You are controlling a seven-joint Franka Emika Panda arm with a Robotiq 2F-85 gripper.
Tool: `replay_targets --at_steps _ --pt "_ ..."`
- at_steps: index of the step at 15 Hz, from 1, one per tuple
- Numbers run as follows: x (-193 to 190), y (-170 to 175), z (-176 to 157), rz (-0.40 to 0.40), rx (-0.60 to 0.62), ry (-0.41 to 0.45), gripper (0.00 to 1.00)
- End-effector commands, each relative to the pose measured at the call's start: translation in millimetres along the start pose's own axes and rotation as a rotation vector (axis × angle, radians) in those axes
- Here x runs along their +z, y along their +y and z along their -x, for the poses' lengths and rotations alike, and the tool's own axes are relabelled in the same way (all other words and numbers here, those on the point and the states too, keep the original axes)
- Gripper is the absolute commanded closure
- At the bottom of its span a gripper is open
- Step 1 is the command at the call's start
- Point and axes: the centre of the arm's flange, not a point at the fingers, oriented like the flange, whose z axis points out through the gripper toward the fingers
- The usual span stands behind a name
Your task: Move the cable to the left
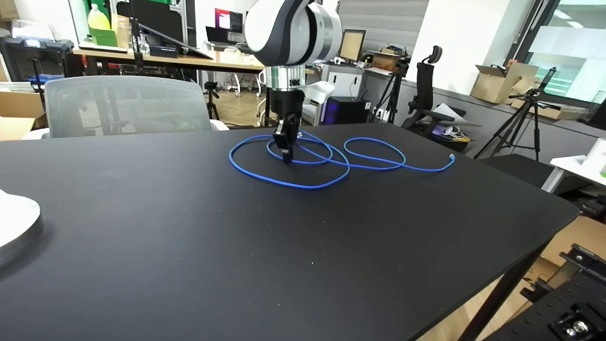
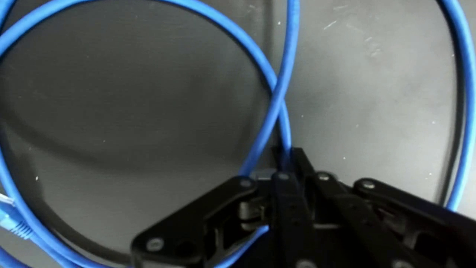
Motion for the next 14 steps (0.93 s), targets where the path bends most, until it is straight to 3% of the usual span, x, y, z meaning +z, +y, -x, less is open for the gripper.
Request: replay_targets --at_steps 1,9,14 --pt "-41.0 -17.1 -14.1 0.048 0.008 0.043 0.98" --pt "-147.2 -113.1 -51.4 0.034 -0.048 0.148 0.98" --pt "-170.8 -169.6 -44.6 -0.01 -0.128 0.145 0.98"
